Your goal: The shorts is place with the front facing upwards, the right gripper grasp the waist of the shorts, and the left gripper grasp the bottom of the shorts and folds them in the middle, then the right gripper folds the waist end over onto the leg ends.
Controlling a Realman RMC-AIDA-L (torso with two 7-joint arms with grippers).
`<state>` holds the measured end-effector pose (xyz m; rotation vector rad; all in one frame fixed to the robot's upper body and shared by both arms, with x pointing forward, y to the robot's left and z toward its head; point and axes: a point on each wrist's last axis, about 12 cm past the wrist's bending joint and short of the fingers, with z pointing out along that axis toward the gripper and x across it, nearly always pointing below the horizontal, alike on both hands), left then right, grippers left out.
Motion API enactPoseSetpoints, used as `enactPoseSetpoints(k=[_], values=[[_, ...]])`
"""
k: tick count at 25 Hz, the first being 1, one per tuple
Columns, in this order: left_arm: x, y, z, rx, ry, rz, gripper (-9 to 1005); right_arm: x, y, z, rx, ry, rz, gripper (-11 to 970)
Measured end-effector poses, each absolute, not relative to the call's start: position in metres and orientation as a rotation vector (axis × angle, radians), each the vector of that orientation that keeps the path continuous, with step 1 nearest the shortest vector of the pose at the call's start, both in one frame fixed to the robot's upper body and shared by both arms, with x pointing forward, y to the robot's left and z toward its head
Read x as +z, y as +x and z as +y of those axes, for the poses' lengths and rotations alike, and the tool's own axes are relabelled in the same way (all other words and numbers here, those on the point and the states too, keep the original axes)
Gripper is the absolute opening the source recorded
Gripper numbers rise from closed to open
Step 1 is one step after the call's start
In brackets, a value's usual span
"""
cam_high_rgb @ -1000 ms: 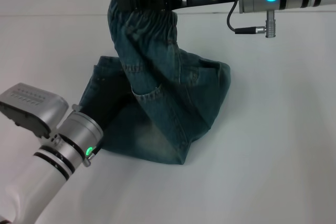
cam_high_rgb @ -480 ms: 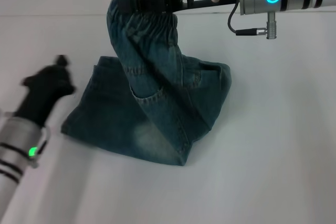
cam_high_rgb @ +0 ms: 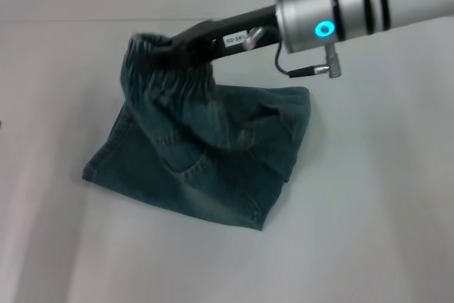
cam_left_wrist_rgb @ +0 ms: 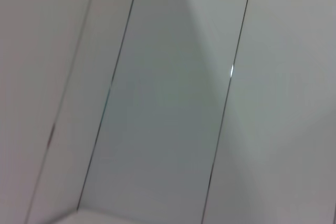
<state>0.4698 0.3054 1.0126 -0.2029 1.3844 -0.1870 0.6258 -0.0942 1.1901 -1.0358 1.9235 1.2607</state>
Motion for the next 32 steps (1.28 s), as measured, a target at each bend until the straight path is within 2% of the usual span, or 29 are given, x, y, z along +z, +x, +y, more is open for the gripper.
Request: enactPoseSetpoints(k=[3, 10, 14, 19, 23, 26, 30, 32], values=[[1.020, 0.460, 0.310, -0.184, -0.190, 1.308, 21, 1.186, 0.627, -0.089, 1.223, -1.034, 1.932, 96], [1.033, 0.448, 0.322, -0.323, -0.135, 1.221, 37, 1.188, 0.626, -0.099, 1.262, -0.993, 1.831, 363], [1.045, 0.448, 0.319, -0.455, 0.049, 1.213, 233, 1.185, 0.620, -0.121, 1.210, -1.021, 1.733, 558], [1.062, 0.466, 0.314, -0.752, 0.417, 1.383, 453, 1.165, 0.594, -0.190, 0.980, -1.158, 1.660, 650], [1.068, 0.472, 0.310, -0.836, 0.555, 1.470, 541, 1.160, 0.564, -0.255, 0.946, -1.072, 1.649, 723], [1.067, 0.480, 0.303, -0.889, 0.636, 1.559, 607, 1.155, 0.539, -0.285, 0.971, -1.041, 1.614, 796], [1.065, 0.491, 0.291, -0.944, 0.755, 1.692, 695, 1.143, 0.521, -0.299, 0.987, -1.039, 1.649, 940], [1.065, 0.495, 0.287, -0.961, 0.792, 1.732, 773, 1.135, 0.515, -0.298, 0.990, -1.058, 1.669, 934]])
